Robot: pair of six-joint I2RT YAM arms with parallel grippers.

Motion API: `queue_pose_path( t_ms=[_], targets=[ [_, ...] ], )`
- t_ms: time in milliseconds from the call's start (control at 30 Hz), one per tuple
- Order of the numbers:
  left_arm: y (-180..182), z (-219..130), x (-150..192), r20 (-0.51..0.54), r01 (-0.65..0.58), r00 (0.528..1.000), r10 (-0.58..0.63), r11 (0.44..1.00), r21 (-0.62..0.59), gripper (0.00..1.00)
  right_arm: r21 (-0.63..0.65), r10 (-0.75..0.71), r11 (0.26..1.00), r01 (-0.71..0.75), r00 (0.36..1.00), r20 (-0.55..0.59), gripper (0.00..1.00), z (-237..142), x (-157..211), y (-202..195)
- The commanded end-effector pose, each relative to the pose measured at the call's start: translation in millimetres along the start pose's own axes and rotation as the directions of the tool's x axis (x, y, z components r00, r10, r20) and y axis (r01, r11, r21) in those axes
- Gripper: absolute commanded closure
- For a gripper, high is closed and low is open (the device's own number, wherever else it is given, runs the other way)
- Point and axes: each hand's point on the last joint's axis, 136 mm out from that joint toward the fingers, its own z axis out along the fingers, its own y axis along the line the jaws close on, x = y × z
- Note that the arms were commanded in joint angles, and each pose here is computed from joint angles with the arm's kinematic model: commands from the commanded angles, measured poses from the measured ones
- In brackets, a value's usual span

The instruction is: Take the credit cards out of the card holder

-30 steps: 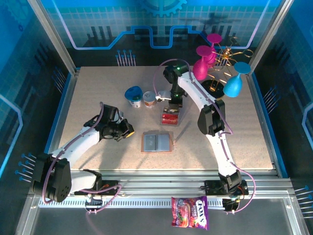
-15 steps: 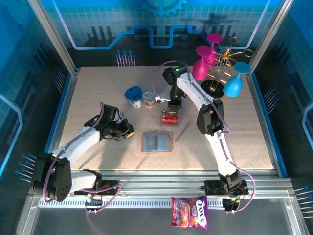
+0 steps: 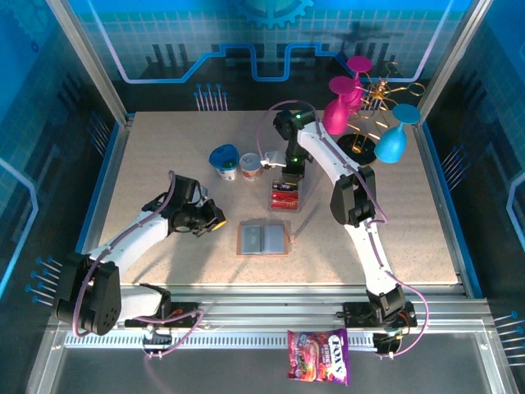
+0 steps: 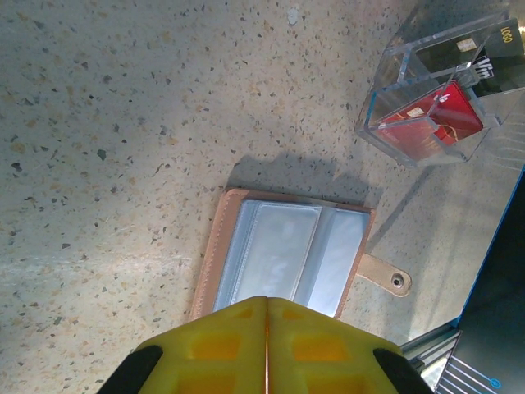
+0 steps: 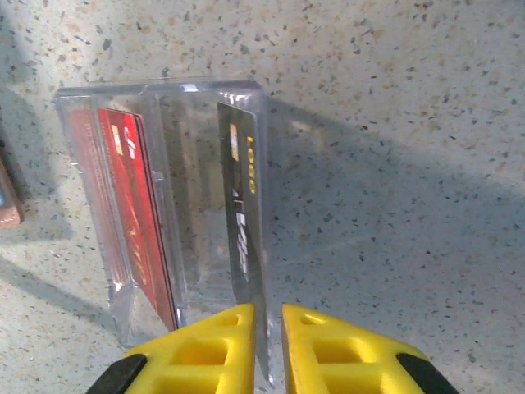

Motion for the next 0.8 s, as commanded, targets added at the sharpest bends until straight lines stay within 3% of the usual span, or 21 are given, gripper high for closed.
queue_pose_path(
  t_ms=[0, 400, 767],
  targets=[
    [-1.9, 0.6, -0.6, -0.016, 0.019, 1.000, -0.019, 1.000, 0.015, 0.91, 0.057, 0.019, 0.998, -0.021, 0.999, 0.039, 0.82, -29.2, 0.1, -3.3],
    [-2.8, 1.7, -0.4, -0.019, 0.018, 1.000, -0.017, 1.000, 0.021, 0.91, 0.134, 0.032, 0.990, -0.037, 0.999, 0.041, 0.81, -21.3, -7.0, -19.0],
    [-1.3, 1.8, 1.2, -0.022, 0.019, 1.000, -0.018, 1.000, 0.018, 0.91, 0.070, 0.029, 0.997, -0.031, 0.999, 0.040, 0.81, 3.2, -13.9, -7.9]
  ],
)
